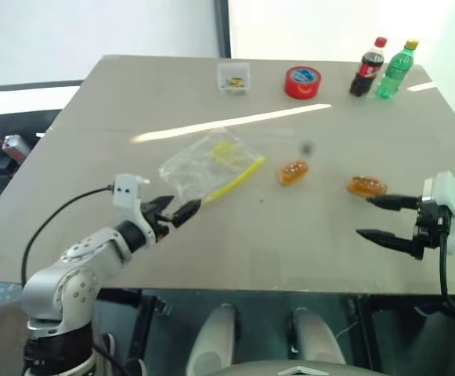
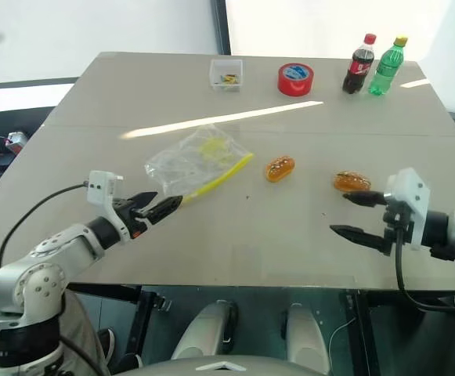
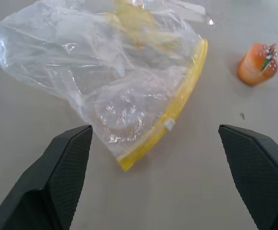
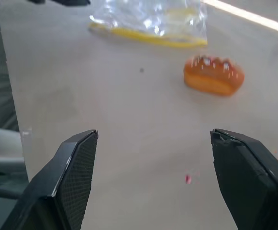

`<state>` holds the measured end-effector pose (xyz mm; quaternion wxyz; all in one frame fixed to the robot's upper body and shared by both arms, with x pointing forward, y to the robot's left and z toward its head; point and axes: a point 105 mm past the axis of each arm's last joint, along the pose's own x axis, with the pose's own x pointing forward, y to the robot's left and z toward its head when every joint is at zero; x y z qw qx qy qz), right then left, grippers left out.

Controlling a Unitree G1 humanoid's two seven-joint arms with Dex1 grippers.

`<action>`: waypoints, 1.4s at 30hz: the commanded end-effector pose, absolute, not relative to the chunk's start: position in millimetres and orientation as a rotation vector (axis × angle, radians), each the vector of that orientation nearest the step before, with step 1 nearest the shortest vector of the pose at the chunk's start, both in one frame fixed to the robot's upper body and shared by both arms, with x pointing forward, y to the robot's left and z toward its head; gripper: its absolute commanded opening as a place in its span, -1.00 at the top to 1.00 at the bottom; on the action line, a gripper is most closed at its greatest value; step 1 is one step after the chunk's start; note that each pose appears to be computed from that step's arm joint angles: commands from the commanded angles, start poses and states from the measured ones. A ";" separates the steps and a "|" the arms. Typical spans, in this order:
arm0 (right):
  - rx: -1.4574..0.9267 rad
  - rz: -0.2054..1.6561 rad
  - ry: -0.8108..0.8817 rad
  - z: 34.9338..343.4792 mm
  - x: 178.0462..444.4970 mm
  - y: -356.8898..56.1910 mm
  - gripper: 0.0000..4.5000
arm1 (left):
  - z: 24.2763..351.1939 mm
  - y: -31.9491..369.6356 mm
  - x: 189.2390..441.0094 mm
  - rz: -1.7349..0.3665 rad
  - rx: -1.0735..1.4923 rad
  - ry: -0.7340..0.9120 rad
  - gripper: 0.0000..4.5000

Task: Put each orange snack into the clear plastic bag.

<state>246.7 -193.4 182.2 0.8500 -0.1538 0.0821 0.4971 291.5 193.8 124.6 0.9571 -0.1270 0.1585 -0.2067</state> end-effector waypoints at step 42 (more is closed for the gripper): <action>-0.799 0.911 0.028 146.7 323.8 -113.1 -0.71 | 136.3 135.8 307.2 -0.633 -0.571 0.427 0.99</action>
